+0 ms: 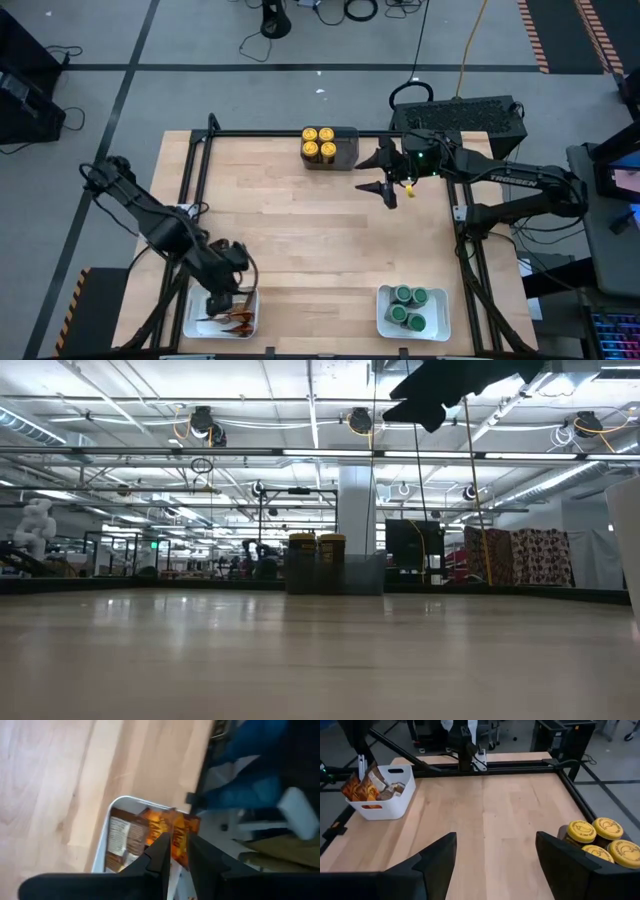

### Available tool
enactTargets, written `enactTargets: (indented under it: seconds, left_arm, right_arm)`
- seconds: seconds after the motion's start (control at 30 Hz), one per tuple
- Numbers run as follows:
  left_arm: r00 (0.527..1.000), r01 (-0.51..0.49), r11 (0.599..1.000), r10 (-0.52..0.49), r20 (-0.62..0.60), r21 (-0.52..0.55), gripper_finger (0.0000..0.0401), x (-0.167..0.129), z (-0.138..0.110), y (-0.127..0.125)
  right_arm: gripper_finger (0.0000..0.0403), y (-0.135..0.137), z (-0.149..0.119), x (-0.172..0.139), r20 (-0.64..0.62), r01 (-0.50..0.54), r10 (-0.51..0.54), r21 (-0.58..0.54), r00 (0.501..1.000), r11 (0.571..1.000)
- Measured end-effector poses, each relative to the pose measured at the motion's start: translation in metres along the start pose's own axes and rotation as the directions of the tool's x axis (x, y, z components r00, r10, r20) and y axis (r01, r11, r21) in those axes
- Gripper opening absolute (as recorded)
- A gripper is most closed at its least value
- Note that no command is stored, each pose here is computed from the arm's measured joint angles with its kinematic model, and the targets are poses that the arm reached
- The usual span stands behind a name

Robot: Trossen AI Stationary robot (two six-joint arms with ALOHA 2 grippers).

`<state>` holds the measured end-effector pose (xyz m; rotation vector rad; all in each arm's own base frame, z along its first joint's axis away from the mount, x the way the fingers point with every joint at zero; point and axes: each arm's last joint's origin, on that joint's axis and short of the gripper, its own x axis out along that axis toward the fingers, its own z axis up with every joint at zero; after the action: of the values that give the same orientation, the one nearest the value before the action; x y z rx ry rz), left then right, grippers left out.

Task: Sort spices by type
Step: Put the orange seasoning pack into the left white bin

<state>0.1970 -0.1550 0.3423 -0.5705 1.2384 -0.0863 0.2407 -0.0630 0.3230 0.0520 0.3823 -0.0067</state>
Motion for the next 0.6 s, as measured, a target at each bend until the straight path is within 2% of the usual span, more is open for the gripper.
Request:
enactTargets:
  seconds: [0.33, 0.6]
  left_arm:
    - [0.989, -0.12, 0.992, 0.123, -0.085, 0.03, 0.0066, 0.046, 0.004, -0.009]
    - [0.97, -0.175, 0.979, 0.19, -0.154, 0.105, 0.0066, 0.065, -0.016, -0.019]
  right_arm:
    - [0.0254, 0.001, -0.009, 0.0, -0.091, -0.003, 0.008, 0.051, 0.996, 0.999]
    - [0.0254, 0.001, -0.011, 0.0, -0.11, 0.002, 0.005, 0.065, 0.994, 0.998]
